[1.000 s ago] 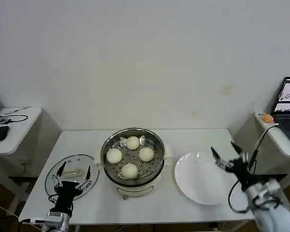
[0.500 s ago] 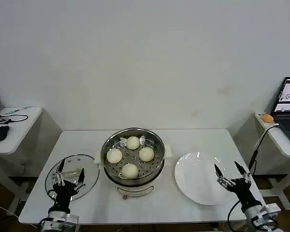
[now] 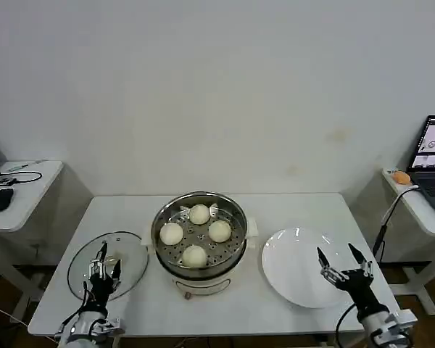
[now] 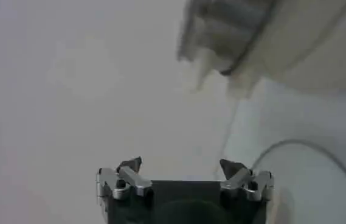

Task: Take steamed baozi put them in steamer then cover it.

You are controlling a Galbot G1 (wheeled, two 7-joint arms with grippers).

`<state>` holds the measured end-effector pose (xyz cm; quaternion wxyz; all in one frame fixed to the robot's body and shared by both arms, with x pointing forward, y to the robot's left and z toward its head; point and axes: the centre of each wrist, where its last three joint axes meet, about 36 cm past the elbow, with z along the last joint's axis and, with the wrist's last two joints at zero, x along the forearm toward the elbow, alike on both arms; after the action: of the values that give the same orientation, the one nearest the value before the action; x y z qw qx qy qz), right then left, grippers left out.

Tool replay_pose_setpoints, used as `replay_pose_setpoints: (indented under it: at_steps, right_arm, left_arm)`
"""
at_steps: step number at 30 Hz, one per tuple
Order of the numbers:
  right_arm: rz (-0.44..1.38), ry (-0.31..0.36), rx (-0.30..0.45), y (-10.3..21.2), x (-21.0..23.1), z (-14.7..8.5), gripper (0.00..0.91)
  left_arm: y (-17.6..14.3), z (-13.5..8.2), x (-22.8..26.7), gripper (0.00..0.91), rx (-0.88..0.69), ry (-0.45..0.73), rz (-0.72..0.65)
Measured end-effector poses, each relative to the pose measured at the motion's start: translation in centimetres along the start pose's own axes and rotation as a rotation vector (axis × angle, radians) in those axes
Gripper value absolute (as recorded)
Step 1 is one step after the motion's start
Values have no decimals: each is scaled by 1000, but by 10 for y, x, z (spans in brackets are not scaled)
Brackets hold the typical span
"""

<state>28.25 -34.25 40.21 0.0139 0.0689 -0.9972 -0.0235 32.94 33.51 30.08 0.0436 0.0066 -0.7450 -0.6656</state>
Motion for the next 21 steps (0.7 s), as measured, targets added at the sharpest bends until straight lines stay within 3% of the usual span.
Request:
replay_pose_setpoints:
  at_steps: [11, 21]
  right_arm:
    - [0, 8, 5, 8, 7, 2, 907]
    - [9, 9, 12, 9, 10, 2, 907]
  left_arm:
    - [-16, 26, -24, 907, -120, 21, 47]
    - [-19, 36, -43, 907, -144, 62, 46]
